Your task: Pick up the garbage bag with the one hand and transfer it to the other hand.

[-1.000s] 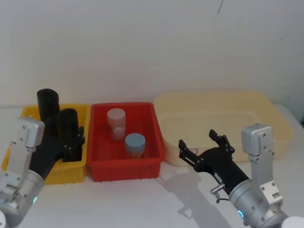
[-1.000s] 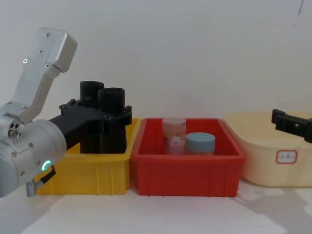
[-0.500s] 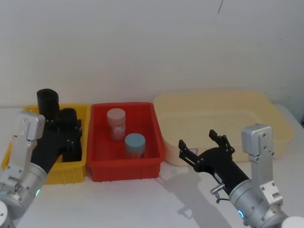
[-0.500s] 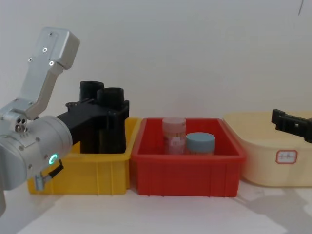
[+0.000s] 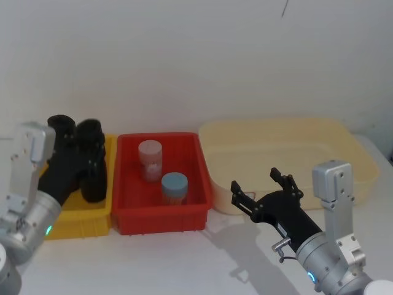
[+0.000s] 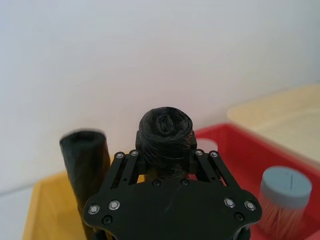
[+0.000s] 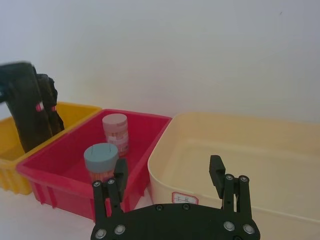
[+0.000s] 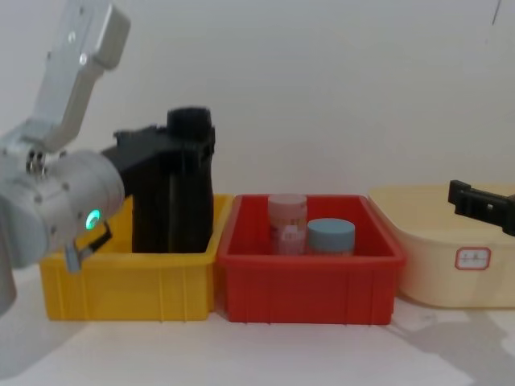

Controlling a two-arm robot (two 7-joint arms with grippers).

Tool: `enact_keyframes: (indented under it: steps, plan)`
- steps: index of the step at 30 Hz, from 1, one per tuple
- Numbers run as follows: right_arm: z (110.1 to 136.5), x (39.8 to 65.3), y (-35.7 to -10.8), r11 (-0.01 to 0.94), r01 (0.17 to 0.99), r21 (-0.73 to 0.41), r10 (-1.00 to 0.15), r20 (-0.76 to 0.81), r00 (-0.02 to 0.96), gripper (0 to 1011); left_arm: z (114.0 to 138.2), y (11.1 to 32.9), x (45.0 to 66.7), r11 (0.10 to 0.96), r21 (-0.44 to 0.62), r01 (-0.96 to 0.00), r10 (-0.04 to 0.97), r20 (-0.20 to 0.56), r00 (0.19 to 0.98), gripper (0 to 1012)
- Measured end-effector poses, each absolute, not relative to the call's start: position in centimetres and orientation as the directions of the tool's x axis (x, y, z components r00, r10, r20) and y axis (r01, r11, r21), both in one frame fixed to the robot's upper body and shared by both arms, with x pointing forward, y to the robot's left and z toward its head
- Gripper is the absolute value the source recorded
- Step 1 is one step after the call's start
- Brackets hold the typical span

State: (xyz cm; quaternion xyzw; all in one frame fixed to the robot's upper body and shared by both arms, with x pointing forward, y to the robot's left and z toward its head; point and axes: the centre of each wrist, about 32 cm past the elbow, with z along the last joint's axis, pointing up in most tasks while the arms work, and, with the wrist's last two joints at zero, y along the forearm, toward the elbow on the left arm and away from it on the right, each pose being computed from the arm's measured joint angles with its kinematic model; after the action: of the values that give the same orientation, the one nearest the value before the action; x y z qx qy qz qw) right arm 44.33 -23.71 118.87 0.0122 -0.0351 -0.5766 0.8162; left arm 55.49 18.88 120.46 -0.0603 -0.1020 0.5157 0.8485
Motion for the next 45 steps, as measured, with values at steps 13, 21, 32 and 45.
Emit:
enact_keyframes:
  steps: [13, 21, 32, 45]
  plan:
    - [118.9, 44.3, -23.7, 0.335, 0.940, 0.060, -0.942, 0.043, 0.333, 1001, 126.1, 18.0, 56.6, 0.557, -0.283, -0.781, 0.830, 0.166, 0.532, 371]
    - [118.9, 44.3, -23.7, 0.335, 0.940, 0.060, -0.942, 0.043, 0.333, 1001, 128.8, 16.4, 57.8, 0.644, -0.298, -0.705, 0.763, 0.189, 0.618, 371]
    - [118.9, 44.3, -23.7, 0.335, 0.940, 0.060, -0.942, 0.043, 0.333, 1001, 130.0, 13.1, 59.9, 0.756, -0.269, -0.597, 0.649, 0.190, 0.736, 371]
    - [118.9, 44.3, -23.7, 0.335, 0.940, 0.060, -0.942, 0.043, 0.333, 1001, 129.2, 7.5, 62.4, 0.867, -0.222, -0.446, 0.481, 0.138, 0.866, 371]
